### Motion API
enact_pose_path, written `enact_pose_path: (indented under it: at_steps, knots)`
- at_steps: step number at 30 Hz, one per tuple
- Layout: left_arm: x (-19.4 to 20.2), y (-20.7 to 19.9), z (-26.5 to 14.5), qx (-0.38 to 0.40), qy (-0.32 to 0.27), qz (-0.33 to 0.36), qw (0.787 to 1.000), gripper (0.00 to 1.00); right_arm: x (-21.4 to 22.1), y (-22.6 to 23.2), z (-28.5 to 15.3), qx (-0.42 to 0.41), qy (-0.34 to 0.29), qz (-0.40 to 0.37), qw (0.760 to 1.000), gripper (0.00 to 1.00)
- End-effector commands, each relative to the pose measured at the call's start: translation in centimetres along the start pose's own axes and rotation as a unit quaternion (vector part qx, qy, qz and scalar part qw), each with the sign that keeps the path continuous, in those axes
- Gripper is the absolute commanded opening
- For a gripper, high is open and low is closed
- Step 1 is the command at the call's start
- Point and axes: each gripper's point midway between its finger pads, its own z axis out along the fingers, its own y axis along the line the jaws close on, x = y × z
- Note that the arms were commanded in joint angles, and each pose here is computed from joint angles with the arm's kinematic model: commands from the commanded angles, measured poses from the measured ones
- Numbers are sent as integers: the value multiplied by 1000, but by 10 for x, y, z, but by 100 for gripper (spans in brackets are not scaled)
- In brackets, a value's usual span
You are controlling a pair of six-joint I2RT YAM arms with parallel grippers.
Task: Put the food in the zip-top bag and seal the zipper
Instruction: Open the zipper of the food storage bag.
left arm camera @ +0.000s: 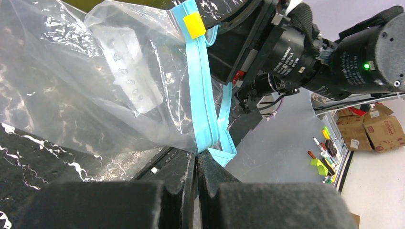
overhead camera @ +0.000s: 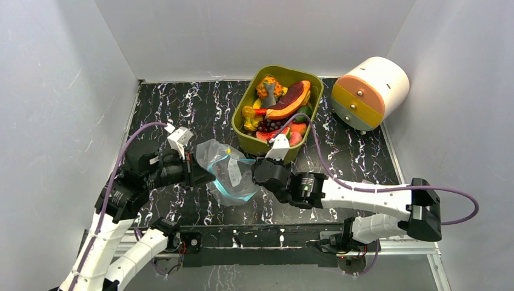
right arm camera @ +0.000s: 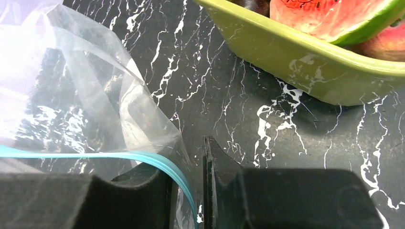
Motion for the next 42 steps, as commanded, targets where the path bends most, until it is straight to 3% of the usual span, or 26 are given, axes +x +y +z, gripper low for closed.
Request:
enact_pose_path:
  at_steps: [1, 3, 6, 7, 12, 18, 27, 29, 33, 38, 42]
  knots:
    - [-4, 2, 1, -9, 1, -10, 1000, 0, -13, -6, -7, 15, -17, 47, 999, 18]
    - [-4, 6, 6, -13, 3, -14, 1000, 0, -17, 12, -13, -30, -13, 68, 997, 14]
    - [-6, 13, 15, -18, -1, -25, 1000, 0, -31, 43, -24, -104, -14, 108, 989, 0]
    - [-7, 16, 19, -21, -6, -31, 999, 1, -36, 51, -27, -121, -13, 117, 986, 0]
    - [-20, 13, 27, -5, -36, -48, 998, 42, -54, 77, -32, -149, -10, 121, 981, 0]
    - [-41, -2, 13, 16, -96, 10, 995, 68, -50, 91, -21, -136, 2, 109, 985, 0]
    - [-33, 49, 25, -96, -71, 16, 993, 72, -53, 114, -7, -130, -6, 95, 987, 0]
    - [-32, 58, 26, -117, -64, 20, 991, 71, -52, 117, -6, -129, -6, 93, 987, 0]
    - [-35, 62, 25, -129, -61, 38, 989, 51, -44, 114, -4, -124, -2, 88, 988, 0]
    - [-42, 55, 17, -124, -80, 50, 988, 0, -18, 80, 5, -75, 7, 80, 994, 0]
    - [-53, 51, 4, -136, -106, 68, 983, 0, 6, 33, 7, -8, 9, 84, 996, 0]
